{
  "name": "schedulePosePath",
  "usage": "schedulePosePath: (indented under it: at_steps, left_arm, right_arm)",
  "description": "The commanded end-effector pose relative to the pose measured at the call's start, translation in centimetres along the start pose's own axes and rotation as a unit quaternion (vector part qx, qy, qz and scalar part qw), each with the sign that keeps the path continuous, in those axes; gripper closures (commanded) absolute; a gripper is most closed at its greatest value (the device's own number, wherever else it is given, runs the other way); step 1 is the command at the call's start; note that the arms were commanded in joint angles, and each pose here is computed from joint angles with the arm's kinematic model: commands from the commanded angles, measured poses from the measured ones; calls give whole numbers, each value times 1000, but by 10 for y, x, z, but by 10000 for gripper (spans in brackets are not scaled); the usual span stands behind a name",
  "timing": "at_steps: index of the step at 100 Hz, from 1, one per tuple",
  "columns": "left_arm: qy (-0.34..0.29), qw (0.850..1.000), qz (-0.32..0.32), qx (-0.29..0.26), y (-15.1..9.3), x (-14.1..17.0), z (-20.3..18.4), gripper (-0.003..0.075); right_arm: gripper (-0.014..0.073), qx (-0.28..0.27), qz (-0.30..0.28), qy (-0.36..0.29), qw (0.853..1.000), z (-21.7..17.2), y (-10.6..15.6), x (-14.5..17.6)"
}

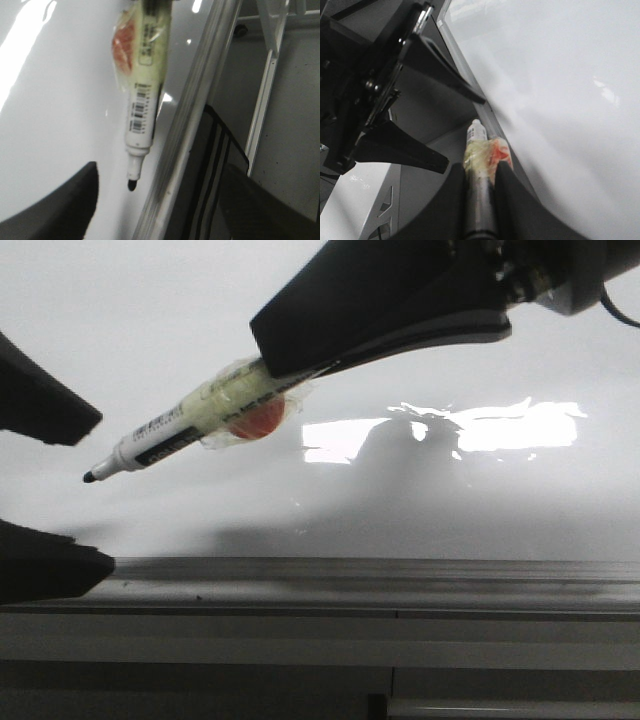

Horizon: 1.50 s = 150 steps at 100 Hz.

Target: Write number 0 on whiteboard

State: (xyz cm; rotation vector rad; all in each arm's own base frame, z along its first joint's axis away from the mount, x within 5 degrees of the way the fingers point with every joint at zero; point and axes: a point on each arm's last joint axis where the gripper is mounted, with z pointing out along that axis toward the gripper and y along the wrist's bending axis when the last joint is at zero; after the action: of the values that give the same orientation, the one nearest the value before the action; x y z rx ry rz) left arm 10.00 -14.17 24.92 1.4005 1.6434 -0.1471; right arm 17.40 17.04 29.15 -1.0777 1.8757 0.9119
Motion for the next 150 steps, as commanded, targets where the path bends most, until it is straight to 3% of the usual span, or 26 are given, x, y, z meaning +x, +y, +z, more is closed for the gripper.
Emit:
schedulePosePath:
  at_steps: [1, 15, 25, 37, 49, 64, 81, 95, 121, 131, 150]
  left_arm:
    - [6, 999, -26, -19, 12, -14, -9, 118]
    - [95, 992, -38, -73, 33, -15, -27, 153]
    - [82, 989, -79, -90, 44, -27, -47, 248]
    - [6, 991, -99, -91, 49, -38, -65, 455]
    - [-53, 989, -98, -98, 51, -43, -78, 744]
    - [-105, 983, -122, -92, 51, -48, -89, 740]
    - [-108, 980, -140, -96, 52, -47, -89, 740]
    - [-111, 977, -111, -143, 60, -47, -91, 740]
    - [-136, 943, -144, -267, 79, -36, -90, 740]
    - [-140, 937, -146, -286, 81, -32, -89, 740]
    - [-139, 937, -139, -288, 80, -31, -88, 740]
  right_arm:
    - [653, 5, 5, -35, 999, -6, 1, -14]
    - [653, 33, 9, -37, 999, -5, -5, -14]
    - [653, 35, 10, -36, 999, -4, -6, -13]
    - [653, 26, 10, -34, 999, -4, -4, -13]
    - [653, 25, 10, -34, 999, -4, -4, -13]
    - [653, 25, 10, -34, 999, -4, -4, -13]
    - [653, 36, 10, -36, 999, -4, -6, -13]
    - [652, 62, 0, -39, 997, -5, -11, -14]
    - [653, 101, -15, -41, 994, -6, -18, -15]
    - [653, 133, -15, -48, 990, -7, -24, -16]
    - [653, 208, -17, -69, 976, -14, -36, -23]
